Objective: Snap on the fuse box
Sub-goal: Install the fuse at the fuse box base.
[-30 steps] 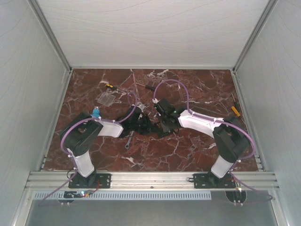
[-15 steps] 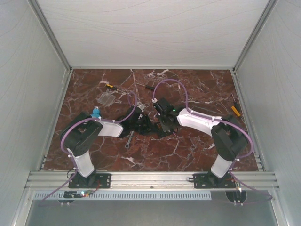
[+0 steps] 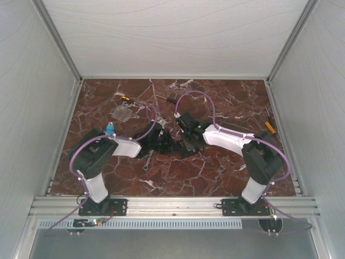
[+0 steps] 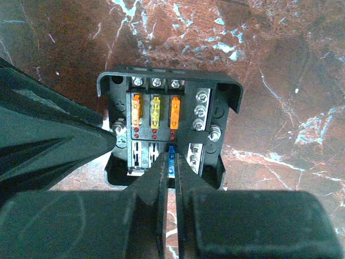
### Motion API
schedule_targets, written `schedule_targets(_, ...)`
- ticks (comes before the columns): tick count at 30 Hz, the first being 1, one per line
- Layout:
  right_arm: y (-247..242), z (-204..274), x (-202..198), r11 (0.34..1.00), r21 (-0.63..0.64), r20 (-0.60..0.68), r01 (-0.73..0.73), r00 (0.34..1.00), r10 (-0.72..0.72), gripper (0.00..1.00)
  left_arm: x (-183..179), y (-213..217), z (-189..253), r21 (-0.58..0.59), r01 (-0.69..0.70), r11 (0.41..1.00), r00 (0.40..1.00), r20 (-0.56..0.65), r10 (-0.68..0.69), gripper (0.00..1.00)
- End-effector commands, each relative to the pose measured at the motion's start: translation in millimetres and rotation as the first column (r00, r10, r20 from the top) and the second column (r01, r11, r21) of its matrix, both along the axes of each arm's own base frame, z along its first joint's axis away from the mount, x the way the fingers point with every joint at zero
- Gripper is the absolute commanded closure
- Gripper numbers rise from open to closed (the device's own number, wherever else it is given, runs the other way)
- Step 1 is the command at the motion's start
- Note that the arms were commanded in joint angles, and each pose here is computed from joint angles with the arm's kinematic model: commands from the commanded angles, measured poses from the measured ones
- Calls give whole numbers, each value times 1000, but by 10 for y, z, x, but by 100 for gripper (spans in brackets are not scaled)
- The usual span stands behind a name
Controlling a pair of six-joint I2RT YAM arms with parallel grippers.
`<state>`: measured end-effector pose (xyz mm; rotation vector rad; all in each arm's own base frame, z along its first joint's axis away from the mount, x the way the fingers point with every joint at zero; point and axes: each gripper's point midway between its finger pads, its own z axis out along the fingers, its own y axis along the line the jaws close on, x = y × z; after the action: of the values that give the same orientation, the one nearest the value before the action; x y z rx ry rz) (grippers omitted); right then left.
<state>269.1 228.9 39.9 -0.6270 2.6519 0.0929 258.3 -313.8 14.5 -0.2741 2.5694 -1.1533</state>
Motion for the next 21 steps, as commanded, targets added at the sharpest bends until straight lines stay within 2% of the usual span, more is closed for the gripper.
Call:
schedule_targets(1,-460,-470,-531,983,-183,-205,-14,979,-24,100,22,28,-22,12,-14,1000,1000,-1,14,75)
schedule_targets(13,-279,-592,-238,982,-188,-173,-30,985,-3,100,29,30,-21,15,-16,1000,1000,0,16,75)
schedule_targets(18,-87,-280,-174,995,-90,-101,-46,994,37,100,26,33,-21,16,-15,1000,1000,1,15,76)
schedule_targets(21,56,-42,-165,998,-12,-74,-69,995,68,84,34,29,-8,15,-15,1000,1000,5,15,76)
